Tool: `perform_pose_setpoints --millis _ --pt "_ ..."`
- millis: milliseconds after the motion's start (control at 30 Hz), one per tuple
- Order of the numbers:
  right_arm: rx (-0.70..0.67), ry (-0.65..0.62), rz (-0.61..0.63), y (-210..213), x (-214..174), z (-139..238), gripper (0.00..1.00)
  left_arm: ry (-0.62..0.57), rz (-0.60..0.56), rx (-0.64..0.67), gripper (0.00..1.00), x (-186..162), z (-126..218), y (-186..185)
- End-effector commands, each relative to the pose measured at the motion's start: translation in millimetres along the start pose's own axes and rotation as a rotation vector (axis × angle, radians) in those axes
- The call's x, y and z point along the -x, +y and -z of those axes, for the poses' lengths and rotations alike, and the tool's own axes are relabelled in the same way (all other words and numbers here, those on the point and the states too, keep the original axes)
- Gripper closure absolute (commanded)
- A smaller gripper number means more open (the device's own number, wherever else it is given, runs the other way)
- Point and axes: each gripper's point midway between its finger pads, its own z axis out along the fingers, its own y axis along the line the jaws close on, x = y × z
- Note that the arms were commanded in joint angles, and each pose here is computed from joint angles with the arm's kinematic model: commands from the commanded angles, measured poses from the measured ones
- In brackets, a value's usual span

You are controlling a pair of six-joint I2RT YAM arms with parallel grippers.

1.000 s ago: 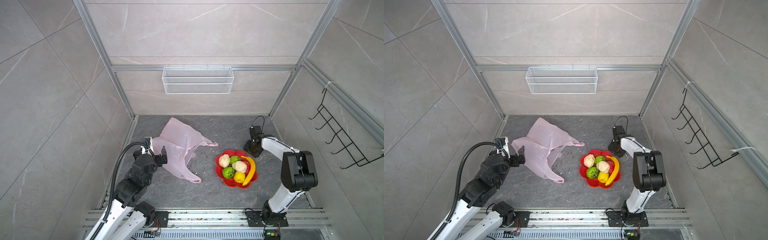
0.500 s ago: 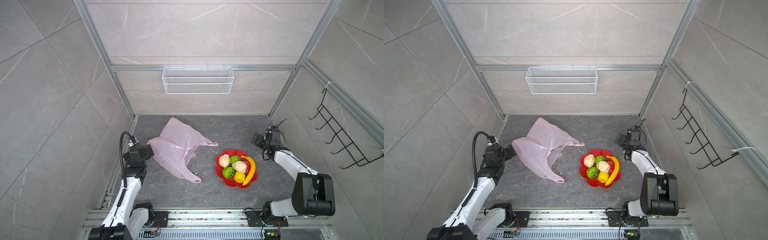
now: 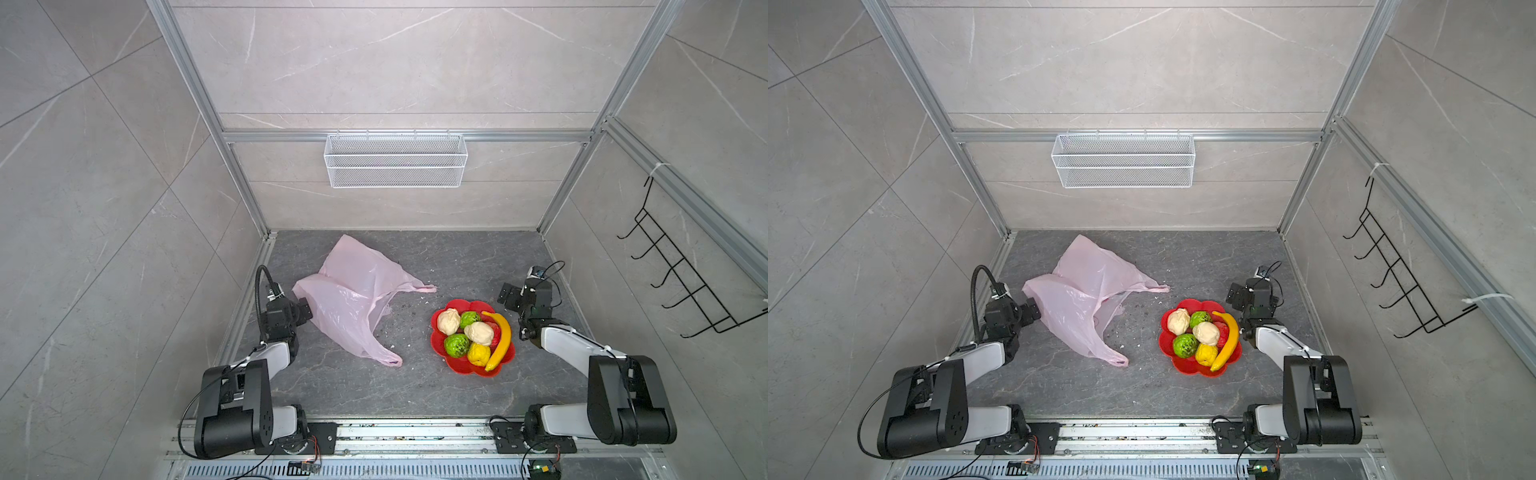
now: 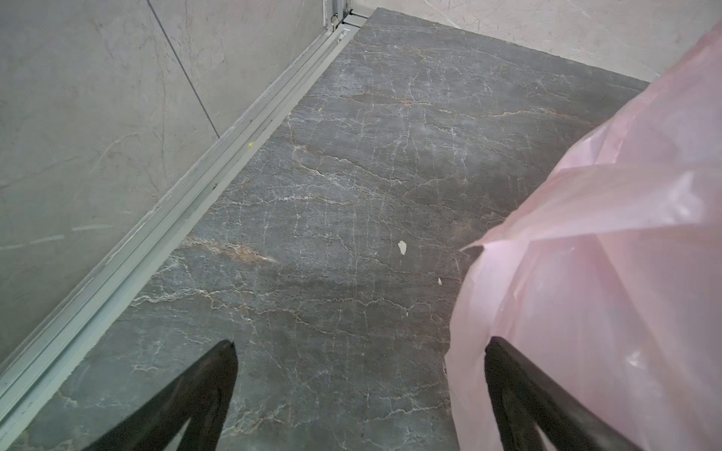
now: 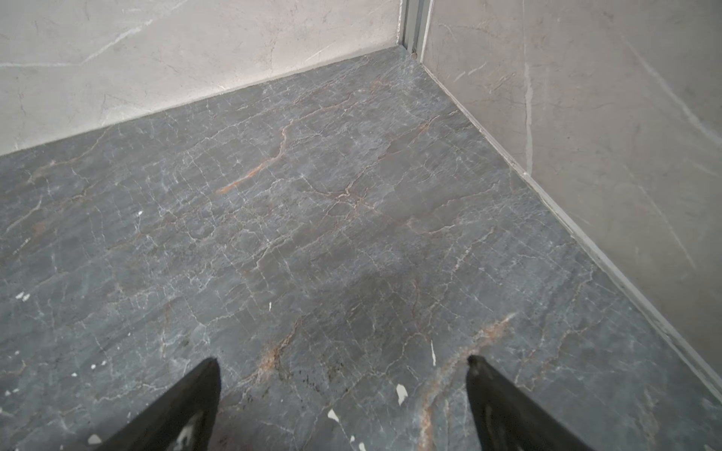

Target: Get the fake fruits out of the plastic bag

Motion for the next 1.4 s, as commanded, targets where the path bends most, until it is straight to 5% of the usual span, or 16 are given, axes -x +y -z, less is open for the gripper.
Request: perform_pose_setpoints --millis 0,400,1367 --pt "-0.007 -0.090 0.030 4 6 3 0.01 -0.134 -0.003 -0.059 0.00 29 1 -10" --pt "0.030 -0.208 0.114 25 -7 12 0.01 -0.226 -0.020 -0.127 0.00 22 11 -17" --pt "0.074 -0.142 0.167 40 -10 0 0.01 -0.145 -0.081 -0.181 0.00 13 -9 -34"
